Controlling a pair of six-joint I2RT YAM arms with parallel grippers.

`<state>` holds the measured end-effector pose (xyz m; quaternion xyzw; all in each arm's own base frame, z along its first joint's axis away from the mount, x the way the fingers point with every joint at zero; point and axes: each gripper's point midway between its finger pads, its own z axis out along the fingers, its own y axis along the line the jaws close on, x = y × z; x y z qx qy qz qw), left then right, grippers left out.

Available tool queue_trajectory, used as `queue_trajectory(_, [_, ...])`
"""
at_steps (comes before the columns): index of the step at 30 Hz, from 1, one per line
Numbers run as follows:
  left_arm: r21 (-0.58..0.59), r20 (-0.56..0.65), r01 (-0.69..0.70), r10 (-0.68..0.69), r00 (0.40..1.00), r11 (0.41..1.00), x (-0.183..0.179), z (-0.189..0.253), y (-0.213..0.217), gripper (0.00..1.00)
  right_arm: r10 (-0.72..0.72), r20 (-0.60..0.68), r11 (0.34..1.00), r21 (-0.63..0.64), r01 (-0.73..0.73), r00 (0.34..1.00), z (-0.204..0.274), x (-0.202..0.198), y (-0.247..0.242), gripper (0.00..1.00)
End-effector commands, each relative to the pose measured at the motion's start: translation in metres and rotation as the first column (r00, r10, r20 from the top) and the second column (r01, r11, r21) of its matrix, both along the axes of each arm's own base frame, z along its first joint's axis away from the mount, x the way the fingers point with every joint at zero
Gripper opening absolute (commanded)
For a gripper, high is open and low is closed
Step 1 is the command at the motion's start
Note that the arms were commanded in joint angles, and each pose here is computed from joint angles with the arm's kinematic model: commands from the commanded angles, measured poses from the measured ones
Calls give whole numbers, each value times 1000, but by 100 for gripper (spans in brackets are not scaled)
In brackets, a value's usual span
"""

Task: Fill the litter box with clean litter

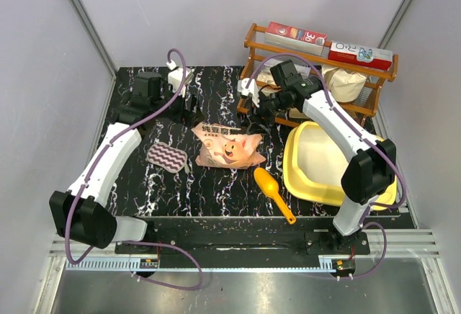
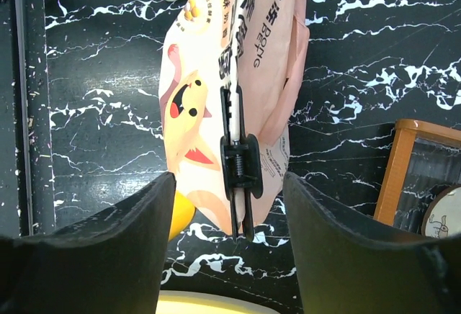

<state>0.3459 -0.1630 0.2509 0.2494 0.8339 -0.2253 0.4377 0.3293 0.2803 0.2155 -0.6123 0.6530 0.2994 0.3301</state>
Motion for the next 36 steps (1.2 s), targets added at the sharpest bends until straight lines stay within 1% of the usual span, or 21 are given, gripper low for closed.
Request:
queue_trajectory(1, [-27, 67, -58, 60, 996, 998, 2, 19, 6, 89, 21, 42, 1000, 16, -21, 999, 8, 7, 11, 64])
queue_trajectory(14, [-28, 54, -59, 61, 997, 998, -4, 10, 8, 88, 29, -19, 999, 24, -29, 999, -3, -4, 16, 54])
queue_trajectory(16, [-30, 46, -53, 55, 997, 998, -6, 8, 7, 88, 27, -31, 999, 22, -26, 999, -7, -4, 17, 50])
queue_trajectory(23, [-37, 38, -45, 46, 998, 998, -11, 4, 6, 88, 24, -45, 1000, 17, -23, 999, -12, -2, 18, 47])
queue_trajectory(29, [-35, 32, -45, 46, 998, 998, -15, 0, 7, 88, 17, -42, 1000, 23, -16, 999, -11, 0, 20, 40])
queue_trajectory(31, [-36, 31, -40, 41, 999, 999, -16, -1, 7, 88, -7, -50, 1000, 25, 9, 999, -10, 2, 21, 41])
queue_trajectory(32, [-35, 31, -41, 42, 999, 999, -16, -1, 7, 88, -23, -33, 999, 27, 24, 999, -9, 8, 21, 46])
queue_trajectory(34, [-35, 26, -39, 40, 999, 999, -17, -4, 7, 88, -22, -30, 999, 26, 23, 999, -10, 8, 21, 46])
queue_trajectory(35, [-35, 26, -39, 40, 999, 999, -17, -4, 7, 88, -21, -28, 999, 26, 22, 999, -9, 8, 21, 44])
queue_trajectory(36, [-35, 25, -41, 41, 999, 999, -17, -5, 7, 88, -21, -26, 999, 26, 21, 999, -10, 9, 22, 38])
